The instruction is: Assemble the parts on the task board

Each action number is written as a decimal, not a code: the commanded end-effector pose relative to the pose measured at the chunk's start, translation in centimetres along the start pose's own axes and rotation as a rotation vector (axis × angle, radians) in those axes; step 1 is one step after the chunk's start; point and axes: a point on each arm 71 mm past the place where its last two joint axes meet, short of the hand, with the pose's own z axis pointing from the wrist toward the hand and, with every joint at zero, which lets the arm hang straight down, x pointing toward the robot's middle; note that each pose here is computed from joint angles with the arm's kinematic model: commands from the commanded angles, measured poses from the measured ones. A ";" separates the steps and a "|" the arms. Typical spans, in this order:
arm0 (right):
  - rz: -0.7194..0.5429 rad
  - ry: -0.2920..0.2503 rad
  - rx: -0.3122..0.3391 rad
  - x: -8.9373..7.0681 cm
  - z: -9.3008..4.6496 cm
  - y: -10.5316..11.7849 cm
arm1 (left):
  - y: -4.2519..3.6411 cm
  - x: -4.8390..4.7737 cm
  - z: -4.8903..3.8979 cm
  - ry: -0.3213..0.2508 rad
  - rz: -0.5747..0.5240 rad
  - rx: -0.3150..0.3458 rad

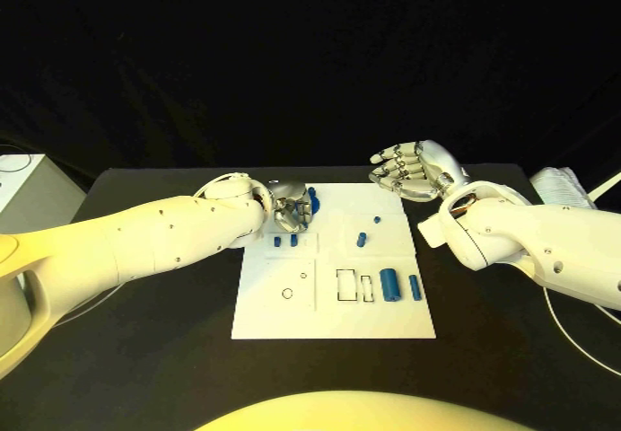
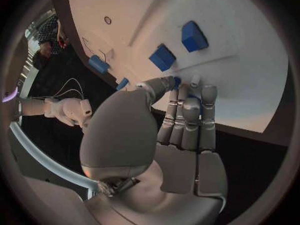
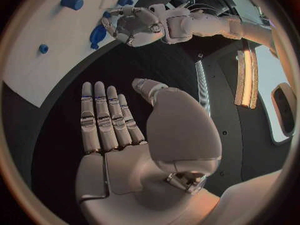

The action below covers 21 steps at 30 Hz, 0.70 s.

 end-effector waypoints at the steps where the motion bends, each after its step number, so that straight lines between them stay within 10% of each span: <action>1: 0.002 0.015 -0.015 0.1 0.0 0.1 | -0.28 0.75 0.11 0.043 -0.010 0.011; 21: 0.003 0.018 -0.014 0.2 -0.1 0.2 | -0.03 0.91 0.20 0.027 -0.006 0.002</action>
